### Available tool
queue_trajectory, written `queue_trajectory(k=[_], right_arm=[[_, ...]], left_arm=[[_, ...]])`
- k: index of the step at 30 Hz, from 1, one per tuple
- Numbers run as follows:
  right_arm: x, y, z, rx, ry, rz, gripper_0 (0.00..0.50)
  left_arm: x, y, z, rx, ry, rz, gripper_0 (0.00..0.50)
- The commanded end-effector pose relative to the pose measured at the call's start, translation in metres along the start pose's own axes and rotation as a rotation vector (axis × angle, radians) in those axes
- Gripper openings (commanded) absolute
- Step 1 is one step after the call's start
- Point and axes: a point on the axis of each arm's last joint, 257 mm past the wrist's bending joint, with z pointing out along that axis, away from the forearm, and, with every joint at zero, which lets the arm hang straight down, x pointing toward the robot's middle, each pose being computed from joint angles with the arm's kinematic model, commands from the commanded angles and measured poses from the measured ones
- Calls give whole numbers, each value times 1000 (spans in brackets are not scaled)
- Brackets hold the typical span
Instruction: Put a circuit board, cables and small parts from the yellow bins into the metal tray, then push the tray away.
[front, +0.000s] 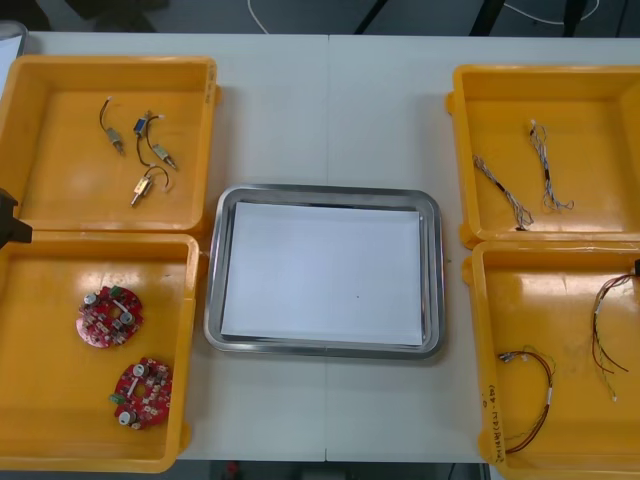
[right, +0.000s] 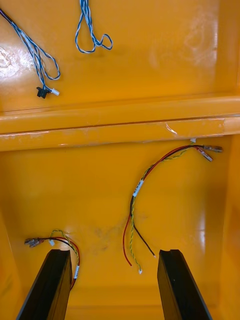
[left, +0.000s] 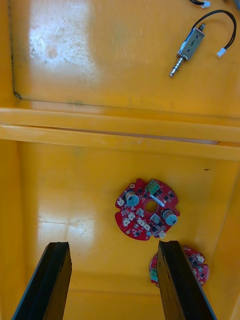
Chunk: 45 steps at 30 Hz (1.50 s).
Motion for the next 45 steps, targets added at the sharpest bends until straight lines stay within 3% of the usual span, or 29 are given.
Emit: queue_trajectory(k=[1,45], right_arm=[[-4,-13,-14,48,-21,3,500],[-4,-13,-14,48,-21,3,500]], left_arm=[[0,7,-3,-6,-10,36,500],[0,7,-3,-6,-10,36,500]])
